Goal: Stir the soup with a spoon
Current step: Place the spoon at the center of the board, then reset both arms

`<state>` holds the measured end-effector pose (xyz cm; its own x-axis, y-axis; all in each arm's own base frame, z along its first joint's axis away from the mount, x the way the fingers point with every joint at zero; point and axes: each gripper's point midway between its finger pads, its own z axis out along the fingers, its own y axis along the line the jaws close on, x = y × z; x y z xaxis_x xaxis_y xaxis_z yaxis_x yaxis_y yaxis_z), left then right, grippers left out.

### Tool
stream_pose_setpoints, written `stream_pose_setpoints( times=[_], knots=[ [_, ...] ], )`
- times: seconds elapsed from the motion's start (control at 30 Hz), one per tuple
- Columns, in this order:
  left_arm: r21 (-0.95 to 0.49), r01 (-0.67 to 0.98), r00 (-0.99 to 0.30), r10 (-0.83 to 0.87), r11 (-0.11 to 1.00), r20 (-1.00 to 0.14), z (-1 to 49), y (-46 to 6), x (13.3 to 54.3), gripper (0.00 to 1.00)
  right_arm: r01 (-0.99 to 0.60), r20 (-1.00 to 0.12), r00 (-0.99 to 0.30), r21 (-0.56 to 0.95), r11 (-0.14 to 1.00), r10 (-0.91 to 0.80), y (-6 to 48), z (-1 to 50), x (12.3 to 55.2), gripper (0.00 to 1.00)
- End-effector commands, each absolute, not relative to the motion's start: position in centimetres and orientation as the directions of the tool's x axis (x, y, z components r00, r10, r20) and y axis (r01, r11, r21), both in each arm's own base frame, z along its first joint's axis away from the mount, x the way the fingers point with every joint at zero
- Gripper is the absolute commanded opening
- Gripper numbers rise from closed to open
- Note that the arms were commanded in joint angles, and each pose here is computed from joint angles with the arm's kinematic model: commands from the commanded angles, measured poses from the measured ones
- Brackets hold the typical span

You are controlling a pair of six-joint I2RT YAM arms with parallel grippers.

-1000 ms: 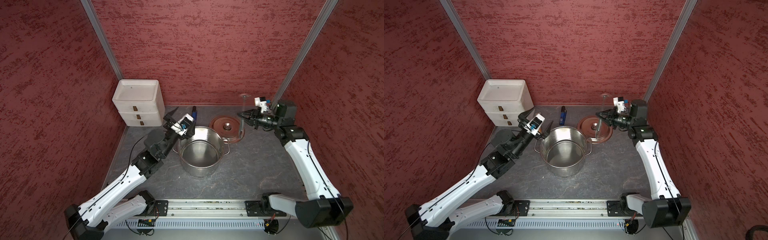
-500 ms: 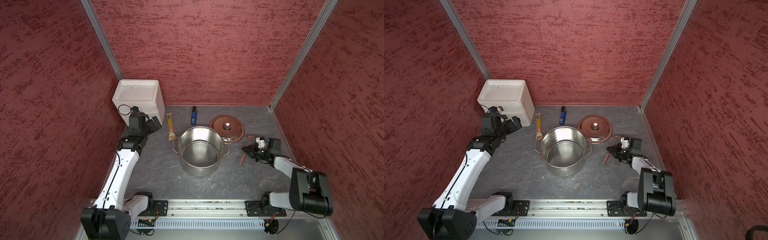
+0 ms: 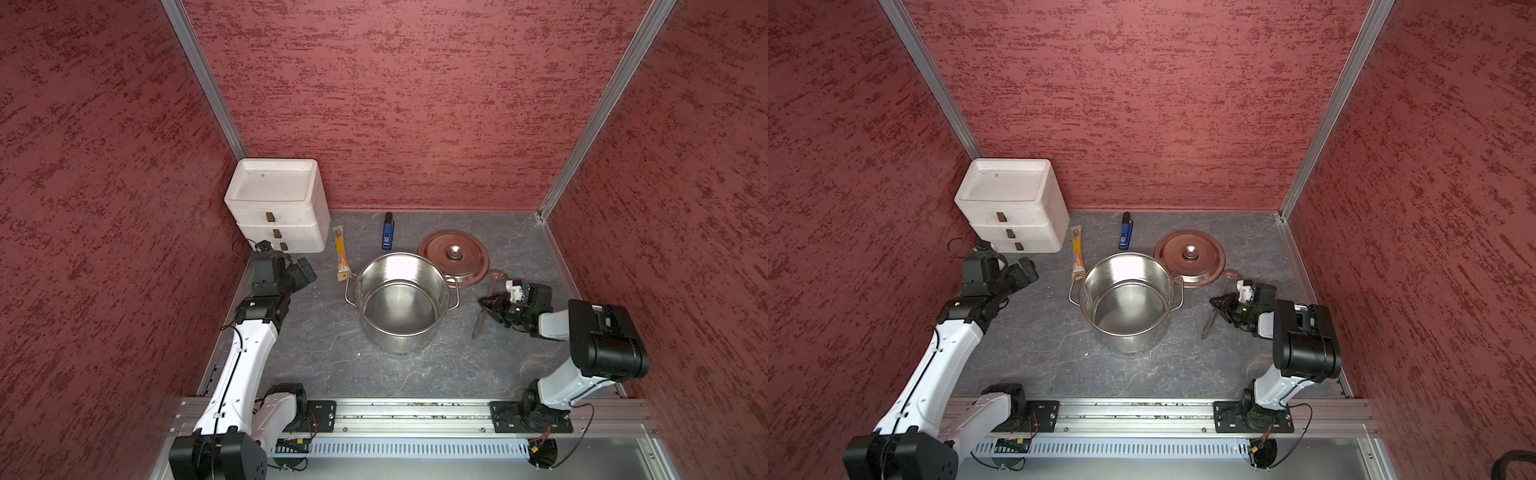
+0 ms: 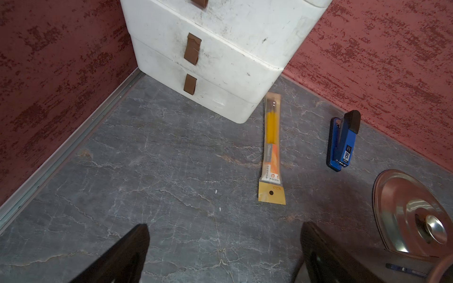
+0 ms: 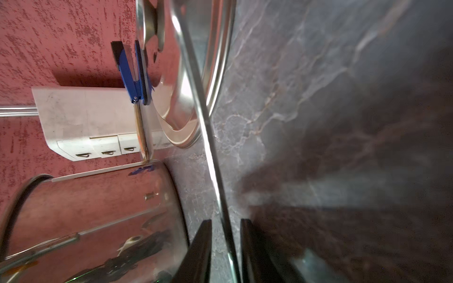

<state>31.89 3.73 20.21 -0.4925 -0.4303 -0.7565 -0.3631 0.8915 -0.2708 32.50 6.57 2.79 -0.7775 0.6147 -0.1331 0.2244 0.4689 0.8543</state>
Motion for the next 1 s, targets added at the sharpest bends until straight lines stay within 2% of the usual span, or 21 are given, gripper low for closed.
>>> stream_pose_setpoints(
  times=[0.0,0.23,0.4,0.5,0.6,0.7,0.8,0.97],
  knots=[
    [-0.244,-0.351,-0.455,-0.393,0.904,-0.799,20.7,4.5,32.5,1.00,0.290,-0.133,-0.758,0.809,0.512,0.639,5.5,2.5,32.5,0.34],
    [-0.188,-0.344,-0.424,-0.331,0.920,-0.843,19.0,5.5,33.1,1.00,0.391,-0.132,-0.743,0.709,0.586,0.656,3.9,2.7,31.2,0.54],
    [-0.147,-0.287,-0.436,-0.266,0.946,-0.860,17.1,5.2,34.2,1.00,0.488,-0.223,-0.711,0.526,0.697,0.667,0.6,4.9,29.0,0.71],
    [-0.146,-0.227,-0.431,-0.234,0.963,-0.871,16.1,4.5,35.2,1.00,0.507,-0.334,-0.682,0.425,0.750,0.651,-1.7,7.8,28.2,0.79],
    [-0.132,-0.142,-0.381,-0.177,0.981,-0.907,15.6,3.6,36.5,1.00,0.479,-0.494,-0.637,0.347,0.806,0.591,-3.8,11.9,28.3,0.85],
    [-0.125,-0.088,-0.341,-0.148,0.988,-0.928,15.0,3.0,37.5,1.00,0.398,-0.671,-0.555,0.304,0.865,0.492,-5.0,16.2,29.6,0.98],
    [-0.134,-0.030,-0.291,-0.136,0.991,-0.947,15.0,2.3,38.6,1.00,0.299,-0.804,-0.445,0.280,0.912,0.393,-5.3,19.1,31.2,0.98],
    [-0.149,0.022,-0.256,-0.139,0.989,-0.957,14.0,1.3,39.5,1.00,0.142,-0.925,-0.283,0.221,0.965,0.253,-4.5,21.0,33.4,0.98]
  ],
)
